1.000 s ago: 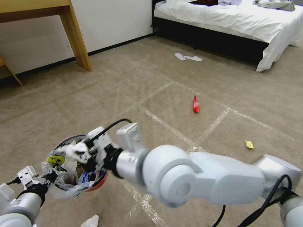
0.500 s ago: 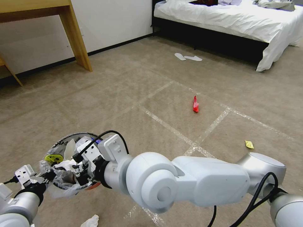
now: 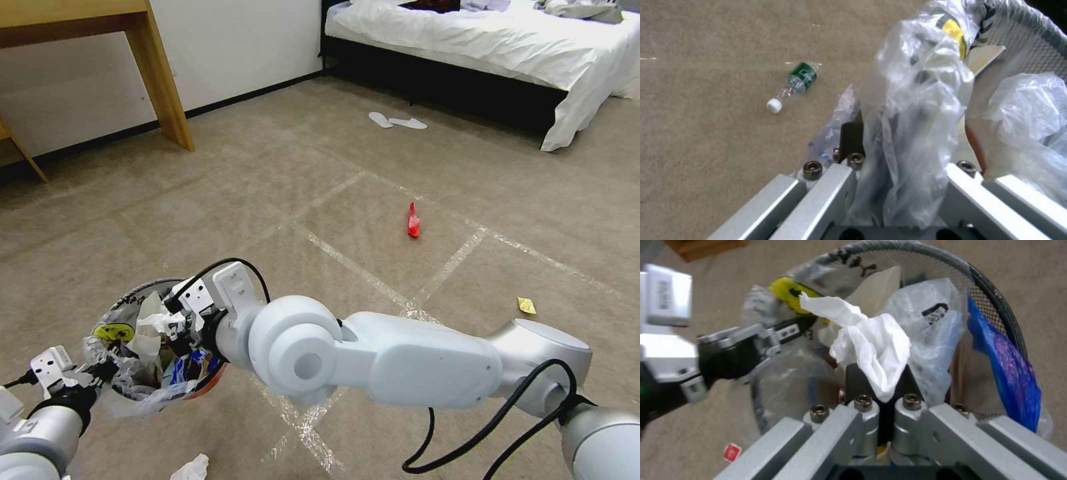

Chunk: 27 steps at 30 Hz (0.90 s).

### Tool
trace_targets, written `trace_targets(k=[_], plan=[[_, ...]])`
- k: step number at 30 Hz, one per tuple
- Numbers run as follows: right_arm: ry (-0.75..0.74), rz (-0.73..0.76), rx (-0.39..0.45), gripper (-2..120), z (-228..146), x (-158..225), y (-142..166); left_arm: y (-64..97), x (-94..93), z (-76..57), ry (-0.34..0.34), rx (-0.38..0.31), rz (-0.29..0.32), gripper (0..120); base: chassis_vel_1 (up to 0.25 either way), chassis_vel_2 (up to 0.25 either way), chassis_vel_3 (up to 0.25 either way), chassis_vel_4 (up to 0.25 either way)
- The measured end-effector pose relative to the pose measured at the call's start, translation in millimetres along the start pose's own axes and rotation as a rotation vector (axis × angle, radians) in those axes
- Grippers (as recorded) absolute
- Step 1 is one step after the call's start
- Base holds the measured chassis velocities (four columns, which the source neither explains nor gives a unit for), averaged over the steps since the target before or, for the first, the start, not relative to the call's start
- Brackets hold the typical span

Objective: Pick up the trash bin and place the garbage on the floor into it.

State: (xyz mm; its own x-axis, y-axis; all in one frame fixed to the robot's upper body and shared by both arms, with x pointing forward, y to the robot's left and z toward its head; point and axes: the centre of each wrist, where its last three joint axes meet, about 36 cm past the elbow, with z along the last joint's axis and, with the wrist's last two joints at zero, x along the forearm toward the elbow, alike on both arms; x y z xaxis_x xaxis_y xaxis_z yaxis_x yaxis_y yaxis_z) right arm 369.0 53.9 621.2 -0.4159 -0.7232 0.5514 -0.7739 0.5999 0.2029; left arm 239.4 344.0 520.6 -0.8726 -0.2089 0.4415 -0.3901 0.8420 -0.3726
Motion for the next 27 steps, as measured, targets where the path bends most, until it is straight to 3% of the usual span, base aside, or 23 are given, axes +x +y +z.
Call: trace_targets(k=[27], plan=[[0.069, 0.045, 0.005, 0, 13.4, -42.0, -0.6, -0.4, -3.4, -0.2, -0.005, 0.005, 0.01, 1, 0.0, 0.0, 0.0, 0.0]])
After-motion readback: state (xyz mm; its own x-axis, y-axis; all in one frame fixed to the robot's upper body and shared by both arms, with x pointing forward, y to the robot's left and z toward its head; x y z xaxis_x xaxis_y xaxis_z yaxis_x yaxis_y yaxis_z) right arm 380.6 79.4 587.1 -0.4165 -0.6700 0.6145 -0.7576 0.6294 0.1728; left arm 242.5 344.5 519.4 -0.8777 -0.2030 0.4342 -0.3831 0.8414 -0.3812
